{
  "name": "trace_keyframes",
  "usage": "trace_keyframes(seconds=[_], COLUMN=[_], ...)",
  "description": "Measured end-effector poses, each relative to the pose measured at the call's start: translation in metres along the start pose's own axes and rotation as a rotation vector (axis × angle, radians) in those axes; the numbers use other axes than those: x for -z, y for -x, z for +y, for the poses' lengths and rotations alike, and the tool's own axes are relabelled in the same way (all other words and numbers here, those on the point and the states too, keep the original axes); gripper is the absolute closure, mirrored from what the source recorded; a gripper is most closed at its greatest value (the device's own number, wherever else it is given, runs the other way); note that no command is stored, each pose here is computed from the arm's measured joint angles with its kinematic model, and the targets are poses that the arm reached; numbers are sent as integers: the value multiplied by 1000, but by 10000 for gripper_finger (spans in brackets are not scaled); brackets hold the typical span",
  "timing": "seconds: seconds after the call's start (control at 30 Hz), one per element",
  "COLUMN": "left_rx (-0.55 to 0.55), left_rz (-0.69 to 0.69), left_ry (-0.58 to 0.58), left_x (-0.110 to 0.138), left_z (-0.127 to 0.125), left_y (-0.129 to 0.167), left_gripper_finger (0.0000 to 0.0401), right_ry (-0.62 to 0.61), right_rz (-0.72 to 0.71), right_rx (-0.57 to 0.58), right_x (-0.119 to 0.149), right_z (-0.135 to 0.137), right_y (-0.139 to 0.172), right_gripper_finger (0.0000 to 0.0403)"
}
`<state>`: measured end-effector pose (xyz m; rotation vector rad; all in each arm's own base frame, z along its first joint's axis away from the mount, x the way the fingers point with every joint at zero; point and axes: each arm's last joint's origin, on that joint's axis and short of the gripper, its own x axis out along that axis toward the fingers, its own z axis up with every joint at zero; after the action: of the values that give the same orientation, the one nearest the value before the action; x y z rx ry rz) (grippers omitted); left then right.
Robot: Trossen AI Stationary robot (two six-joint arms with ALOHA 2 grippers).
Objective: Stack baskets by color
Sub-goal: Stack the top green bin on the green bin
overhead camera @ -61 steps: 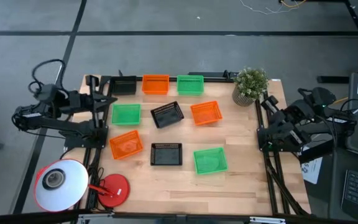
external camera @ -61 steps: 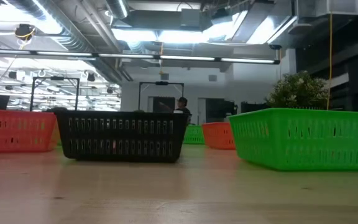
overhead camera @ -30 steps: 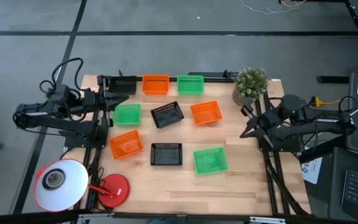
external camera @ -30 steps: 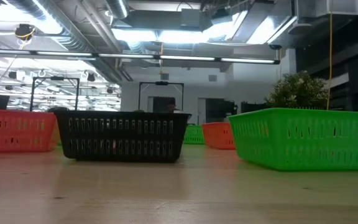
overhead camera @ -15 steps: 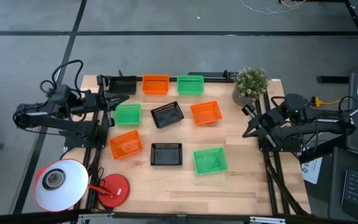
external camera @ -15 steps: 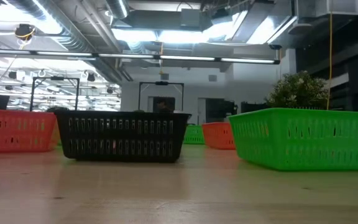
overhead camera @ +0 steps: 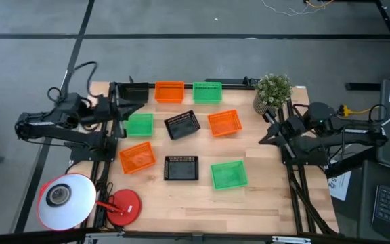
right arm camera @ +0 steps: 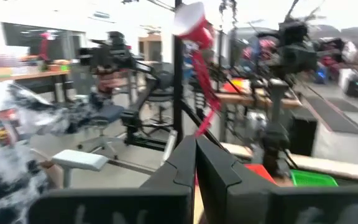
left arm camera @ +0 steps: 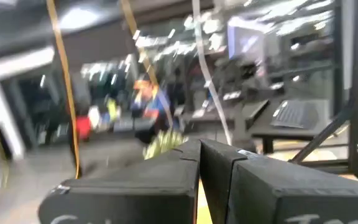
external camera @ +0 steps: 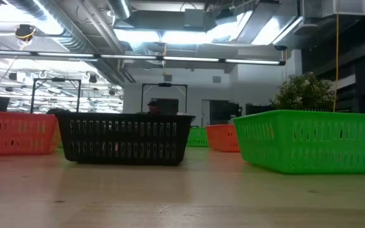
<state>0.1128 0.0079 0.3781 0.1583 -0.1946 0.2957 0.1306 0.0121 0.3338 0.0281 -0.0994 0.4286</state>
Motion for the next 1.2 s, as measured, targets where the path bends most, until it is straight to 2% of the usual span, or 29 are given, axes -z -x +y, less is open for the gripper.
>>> trace_keyframes(seconds=[0.17,0.23,0.4,0.47,0.57,0.63,0.73,0.87,1.07,1.2], left_rx=[-134,-197,-254,-257,-194,-153,-104,-106,-131,-132], left_rz=[174,295,667,816,1011,1123,1199,1244,1403,1510], left_ry=[-24,-44,-87,-89,-76,-118,-200,-209,-177,-202], left_x=[-8,-13,-6,3,22,35,48,62,94,119], left_z=[4,7,10,12,12,10,7,7,21,36], left_y=[-8,-14,-32,-33,-39,-46,-60,-77,-96,-109], left_gripper_finger=[401,401,401,401,401,401,401,394,333,297], right_ry=[-28,-36,-39,-32,6,29,47,32,-6,-21], right_rz=[25,29,40,37,32,31,41,81,177,216], right_rx=[27,28,29,47,110,146,188,198,200,200], right_x=[2,-2,-12,-16,-20,-21,-20,-16,-5,1], right_z=[-5,-7,-10,-12,-14,-16,-17,-18,-20,-22], right_y=[-9,-13,-22,-25,-27,-27,-28,-29,-33,-36], right_gripper_finger=[389,389,389,389,389,389,389,389,389,389])
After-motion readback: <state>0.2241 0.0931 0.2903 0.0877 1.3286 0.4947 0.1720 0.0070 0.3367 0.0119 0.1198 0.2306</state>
